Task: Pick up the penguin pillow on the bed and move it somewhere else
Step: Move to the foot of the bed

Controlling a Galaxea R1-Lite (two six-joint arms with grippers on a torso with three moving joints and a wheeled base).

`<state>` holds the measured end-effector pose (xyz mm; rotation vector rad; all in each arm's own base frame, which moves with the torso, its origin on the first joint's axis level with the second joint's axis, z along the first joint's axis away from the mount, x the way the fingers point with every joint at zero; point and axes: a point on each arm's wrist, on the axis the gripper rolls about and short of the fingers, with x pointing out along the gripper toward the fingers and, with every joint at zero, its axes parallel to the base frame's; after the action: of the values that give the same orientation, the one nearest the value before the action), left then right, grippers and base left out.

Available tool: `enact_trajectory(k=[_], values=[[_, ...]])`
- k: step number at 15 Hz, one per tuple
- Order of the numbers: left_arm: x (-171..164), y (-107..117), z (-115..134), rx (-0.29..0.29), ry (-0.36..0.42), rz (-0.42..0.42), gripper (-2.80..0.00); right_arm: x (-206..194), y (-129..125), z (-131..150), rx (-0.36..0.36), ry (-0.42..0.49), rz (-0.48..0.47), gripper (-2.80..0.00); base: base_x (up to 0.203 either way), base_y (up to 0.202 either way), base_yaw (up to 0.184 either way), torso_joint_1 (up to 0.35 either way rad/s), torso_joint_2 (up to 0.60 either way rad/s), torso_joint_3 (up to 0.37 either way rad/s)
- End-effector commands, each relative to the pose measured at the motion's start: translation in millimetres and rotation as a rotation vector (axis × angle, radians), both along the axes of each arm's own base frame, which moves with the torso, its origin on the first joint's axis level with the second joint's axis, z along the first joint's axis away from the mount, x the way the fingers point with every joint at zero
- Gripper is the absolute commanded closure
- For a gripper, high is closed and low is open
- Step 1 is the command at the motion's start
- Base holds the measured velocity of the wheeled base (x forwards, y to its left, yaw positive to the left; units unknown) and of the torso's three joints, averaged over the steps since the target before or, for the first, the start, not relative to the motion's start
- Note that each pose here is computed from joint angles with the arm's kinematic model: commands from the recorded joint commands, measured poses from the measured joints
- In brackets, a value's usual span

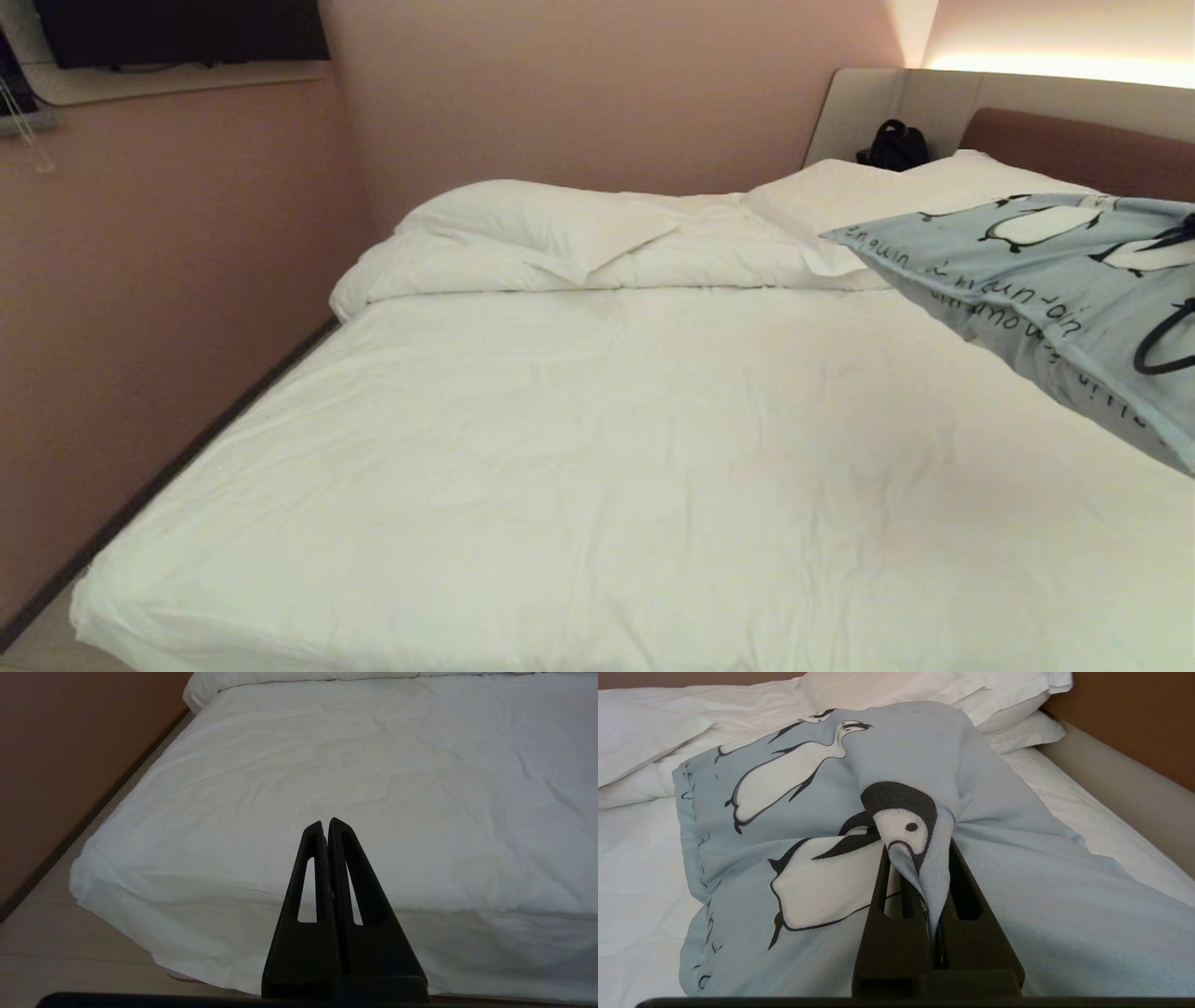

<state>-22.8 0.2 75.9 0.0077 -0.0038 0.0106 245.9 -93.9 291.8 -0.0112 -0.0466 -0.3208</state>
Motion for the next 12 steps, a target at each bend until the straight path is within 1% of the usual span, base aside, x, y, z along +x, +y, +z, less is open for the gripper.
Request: enact_trajectory(k=[1, 5, 12], values=[[0, 0, 0, 0.0, -0.001, 0.002, 0.0, 3, 1, -1, 0.002, 0.002, 0.007, 0.0, 0.0, 0.197, 0.001, 0.001, 0.0, 0.002], [0, 0, 0, 0.0, -0.001, 0.0, 0.0, 6, 7, -1, 0.007, 0.002, 0.031, 0.0, 0.0, 0.196, -0.001, 0.003, 0.0, 0.0], [0, 0, 0, 0.0, -0.001, 0.0, 0.0, 14, 9, -6, 0.023, 0.019, 0.046, 0.0, 0.0, 0.194, -0.001, 0.003, 0.0, 0.001]])
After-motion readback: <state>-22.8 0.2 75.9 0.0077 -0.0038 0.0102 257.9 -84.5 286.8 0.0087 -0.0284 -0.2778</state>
